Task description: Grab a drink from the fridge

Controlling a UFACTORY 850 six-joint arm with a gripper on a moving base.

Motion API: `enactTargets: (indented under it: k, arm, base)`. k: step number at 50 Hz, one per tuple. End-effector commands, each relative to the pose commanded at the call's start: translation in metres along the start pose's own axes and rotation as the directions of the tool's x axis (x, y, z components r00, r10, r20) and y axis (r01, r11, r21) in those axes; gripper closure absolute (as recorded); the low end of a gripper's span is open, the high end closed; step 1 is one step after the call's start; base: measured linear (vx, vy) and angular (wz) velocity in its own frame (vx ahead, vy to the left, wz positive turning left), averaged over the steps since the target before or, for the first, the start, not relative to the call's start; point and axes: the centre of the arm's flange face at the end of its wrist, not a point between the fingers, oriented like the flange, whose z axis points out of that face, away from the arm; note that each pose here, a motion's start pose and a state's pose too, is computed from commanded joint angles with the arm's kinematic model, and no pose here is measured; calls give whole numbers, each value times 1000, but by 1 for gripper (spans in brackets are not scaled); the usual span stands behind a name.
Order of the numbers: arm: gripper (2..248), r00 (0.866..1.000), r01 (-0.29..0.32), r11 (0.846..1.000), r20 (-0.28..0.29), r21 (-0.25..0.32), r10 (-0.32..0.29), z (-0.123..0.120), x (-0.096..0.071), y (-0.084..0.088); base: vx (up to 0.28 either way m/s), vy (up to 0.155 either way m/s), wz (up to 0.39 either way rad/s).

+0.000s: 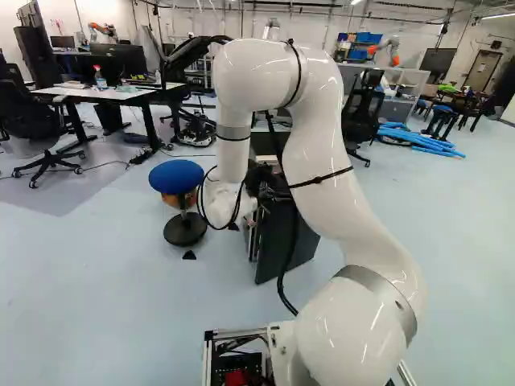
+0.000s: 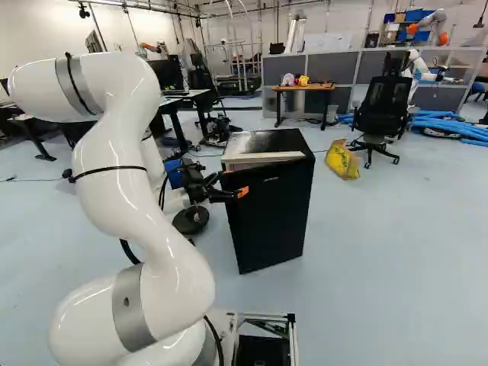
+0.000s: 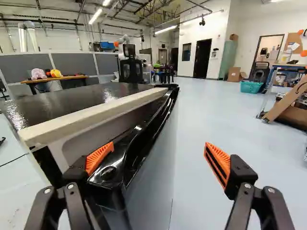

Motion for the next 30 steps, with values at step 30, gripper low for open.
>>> enactTargets:
  k: [30]
  arm:
    - [3,998,47,997,-45,-63,-50,-14,4,36]
  base:
    - [0,0,0]
